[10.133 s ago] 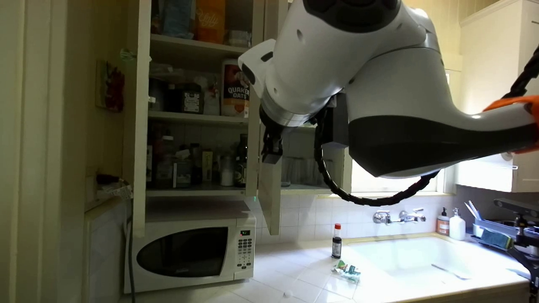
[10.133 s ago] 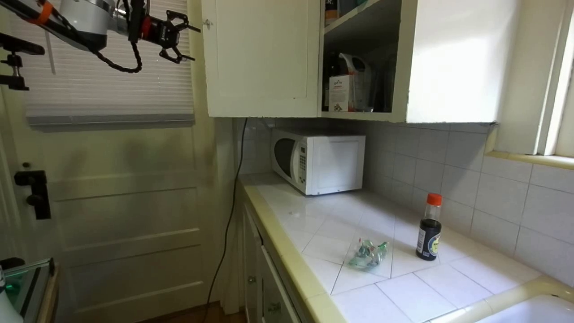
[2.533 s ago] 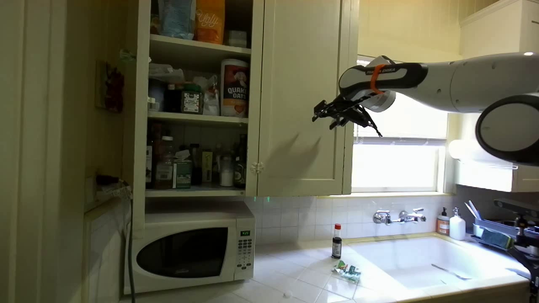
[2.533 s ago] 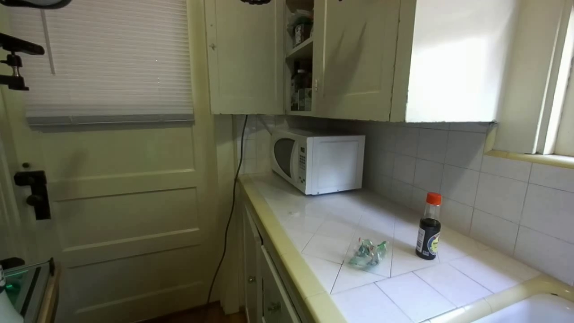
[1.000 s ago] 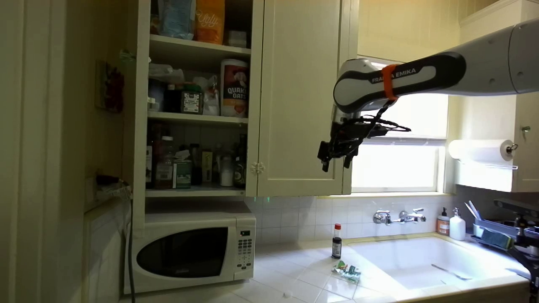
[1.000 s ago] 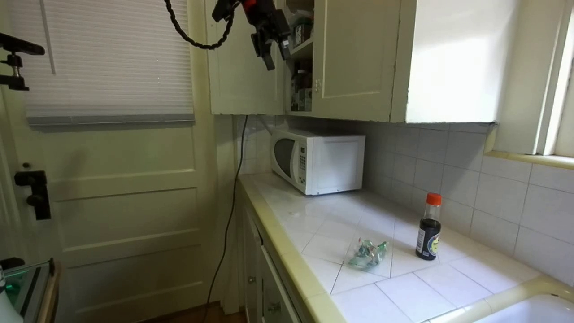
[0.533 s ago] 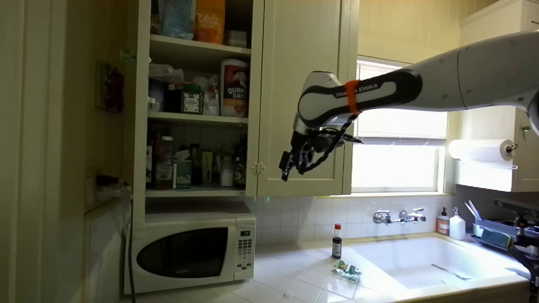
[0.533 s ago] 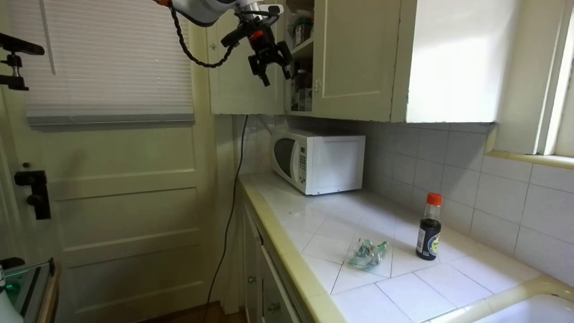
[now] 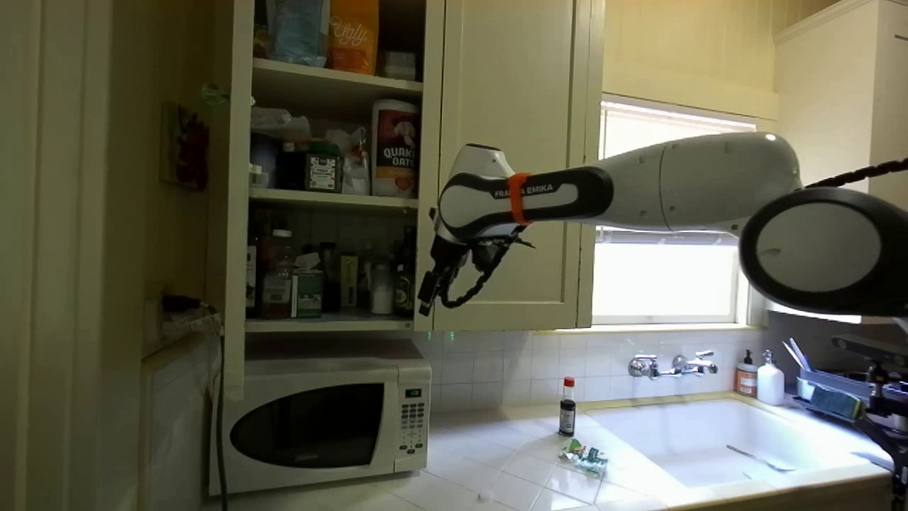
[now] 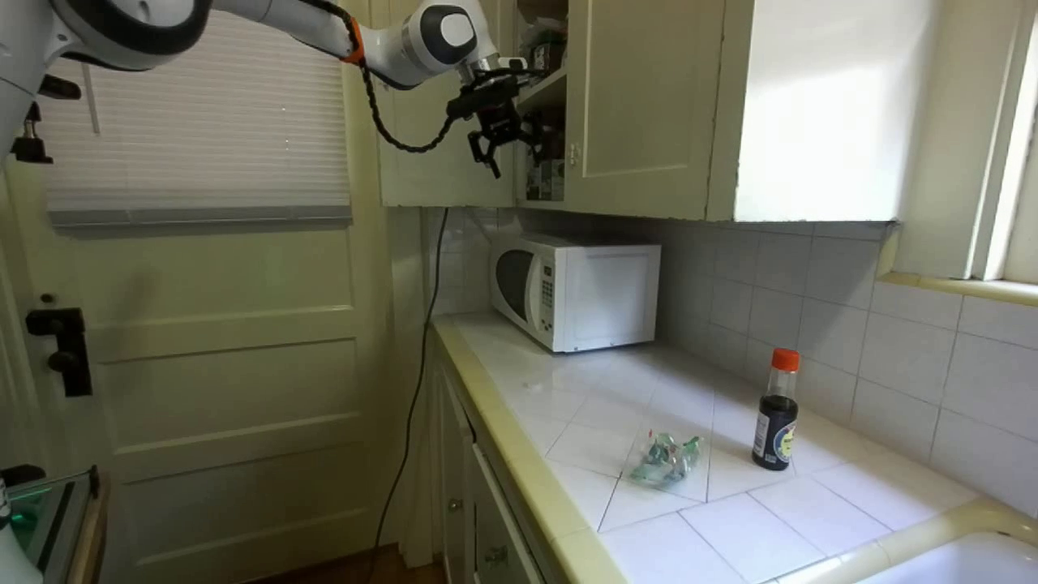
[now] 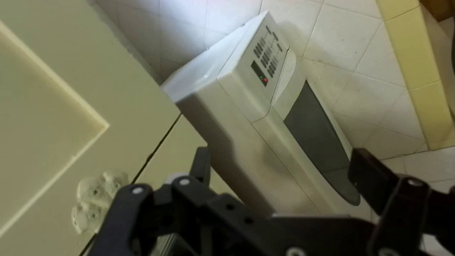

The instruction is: Close the top right cabinet door

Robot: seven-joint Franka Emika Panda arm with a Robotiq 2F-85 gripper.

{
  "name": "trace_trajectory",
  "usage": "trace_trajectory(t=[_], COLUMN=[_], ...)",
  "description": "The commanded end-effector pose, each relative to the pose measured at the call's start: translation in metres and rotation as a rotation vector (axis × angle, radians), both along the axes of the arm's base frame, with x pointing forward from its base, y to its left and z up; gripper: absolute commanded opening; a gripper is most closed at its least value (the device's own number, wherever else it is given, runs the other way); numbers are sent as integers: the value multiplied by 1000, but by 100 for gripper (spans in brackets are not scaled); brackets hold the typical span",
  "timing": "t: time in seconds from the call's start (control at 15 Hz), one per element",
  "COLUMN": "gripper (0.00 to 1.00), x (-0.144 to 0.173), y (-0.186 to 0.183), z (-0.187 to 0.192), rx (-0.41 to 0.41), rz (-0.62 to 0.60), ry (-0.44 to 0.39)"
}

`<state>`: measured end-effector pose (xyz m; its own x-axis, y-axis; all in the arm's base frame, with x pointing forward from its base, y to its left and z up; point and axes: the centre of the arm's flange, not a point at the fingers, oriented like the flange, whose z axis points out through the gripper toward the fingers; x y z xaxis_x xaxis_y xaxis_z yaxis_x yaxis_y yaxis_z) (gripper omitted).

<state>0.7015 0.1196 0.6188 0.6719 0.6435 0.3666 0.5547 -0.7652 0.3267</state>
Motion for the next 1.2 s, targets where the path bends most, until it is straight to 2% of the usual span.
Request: trace_trajectory(t=[0.0, 0.4, 0.6, 0.8, 1.13], gripper=[100, 100, 100, 100, 100], x=[8, 13, 34, 53, 82], y=[2, 2, -4, -6, 26], z=[0, 0, 9, 18, 9], rx=[-11, -10, 22, 102, 263], rz=[30, 35, 34, 94, 237], ry=[-12, -20, -123, -209, -201])
